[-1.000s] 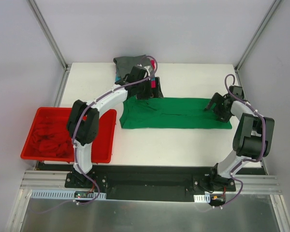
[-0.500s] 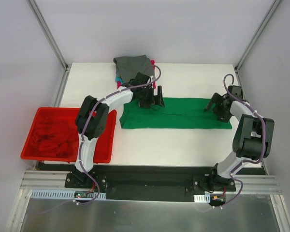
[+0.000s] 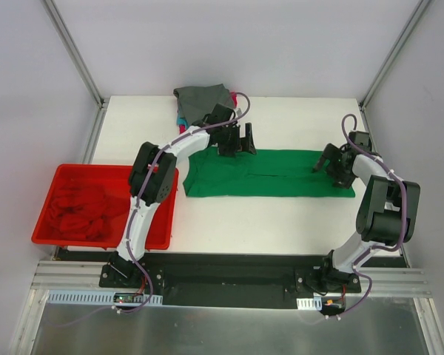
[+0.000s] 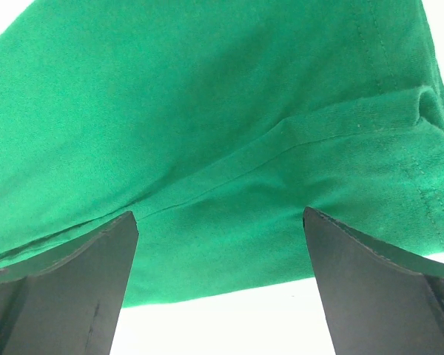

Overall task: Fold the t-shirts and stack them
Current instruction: Fold the other side of the tshirt into a rectangle, then rotate the tshirt 95 degrees

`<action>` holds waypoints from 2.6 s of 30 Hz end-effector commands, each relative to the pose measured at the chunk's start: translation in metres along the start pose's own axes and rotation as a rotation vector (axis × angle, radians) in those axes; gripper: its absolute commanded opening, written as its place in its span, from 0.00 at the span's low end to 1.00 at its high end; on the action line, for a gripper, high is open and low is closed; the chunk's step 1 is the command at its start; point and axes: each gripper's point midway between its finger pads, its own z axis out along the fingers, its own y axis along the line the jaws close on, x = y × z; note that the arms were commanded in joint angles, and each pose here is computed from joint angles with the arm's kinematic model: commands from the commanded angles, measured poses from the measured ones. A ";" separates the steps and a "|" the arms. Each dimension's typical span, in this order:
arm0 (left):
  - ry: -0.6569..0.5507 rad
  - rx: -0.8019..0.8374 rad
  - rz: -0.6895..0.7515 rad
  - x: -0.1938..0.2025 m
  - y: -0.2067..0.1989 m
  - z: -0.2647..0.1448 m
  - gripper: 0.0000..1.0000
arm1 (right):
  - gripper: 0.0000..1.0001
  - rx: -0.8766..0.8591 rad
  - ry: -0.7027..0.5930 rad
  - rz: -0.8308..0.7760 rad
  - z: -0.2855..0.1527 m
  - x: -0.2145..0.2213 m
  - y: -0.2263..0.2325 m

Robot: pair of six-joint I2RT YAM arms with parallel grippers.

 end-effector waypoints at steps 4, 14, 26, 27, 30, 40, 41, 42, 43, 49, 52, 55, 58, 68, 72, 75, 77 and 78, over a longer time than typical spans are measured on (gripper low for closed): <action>-0.128 0.052 0.114 -0.042 -0.041 -0.055 0.99 | 0.96 -0.078 -0.118 -0.081 -0.032 -0.022 0.021; -0.093 -0.051 0.043 0.022 -0.015 -0.097 0.99 | 0.96 -0.162 -0.056 -0.219 -0.019 -0.021 0.078; -0.038 -0.150 -0.104 0.023 0.033 -0.039 0.99 | 0.96 -0.138 0.153 -0.299 0.029 -0.002 0.099; -0.040 -0.149 -0.110 0.020 0.033 -0.035 0.99 | 0.96 -0.141 0.178 -0.295 0.029 0.008 0.096; -0.031 -0.140 -0.125 0.015 0.034 -0.020 0.99 | 0.96 -0.117 0.230 -0.264 0.020 0.041 0.077; 0.075 0.084 -0.127 0.011 -0.014 0.050 0.99 | 0.96 -0.256 0.450 -0.145 -0.049 0.199 0.066; 0.078 0.118 -0.115 0.009 -0.025 0.052 0.99 | 0.96 -0.301 0.484 -0.151 -0.059 0.213 0.072; 0.076 0.137 -0.110 0.007 -0.031 0.057 0.99 | 0.96 -0.320 0.493 -0.172 -0.066 0.223 0.075; 0.066 0.152 -0.103 0.002 -0.039 0.060 0.99 | 0.96 -0.309 0.516 -0.197 -0.071 0.236 0.074; 0.015 0.378 -0.116 -0.022 -0.080 0.089 0.99 | 0.96 -0.439 0.597 -0.283 -0.100 0.289 0.109; -0.001 0.467 -0.158 -0.029 -0.089 0.100 0.99 | 0.96 -0.533 0.616 -0.387 -0.116 0.307 0.133; -0.048 0.467 -0.187 -0.039 -0.086 0.109 0.99 | 0.96 -0.583 0.602 -0.479 -0.126 0.312 0.151; -0.095 0.501 -0.187 -0.049 -0.088 0.110 0.99 | 0.96 -0.557 0.539 -0.523 -0.126 0.301 0.155; -0.080 0.819 -0.064 -0.083 -0.161 0.007 0.99 | 0.96 -0.274 0.123 -0.566 -0.137 0.201 0.123; -0.100 0.829 0.079 -0.083 -0.192 -0.048 0.99 | 0.96 -0.265 0.016 -0.568 -0.154 0.180 0.116; -0.075 0.835 0.169 -0.072 -0.205 -0.090 0.99 | 0.96 -0.276 -0.052 -0.591 -0.161 0.166 0.118; -0.065 0.811 0.198 -0.061 -0.202 -0.112 0.99 | 0.96 -0.260 -0.096 -0.604 -0.162 0.153 0.120; -0.068 0.791 0.212 -0.055 -0.196 -0.125 0.99 | 0.96 -0.251 -0.116 -0.609 -0.161 0.146 0.121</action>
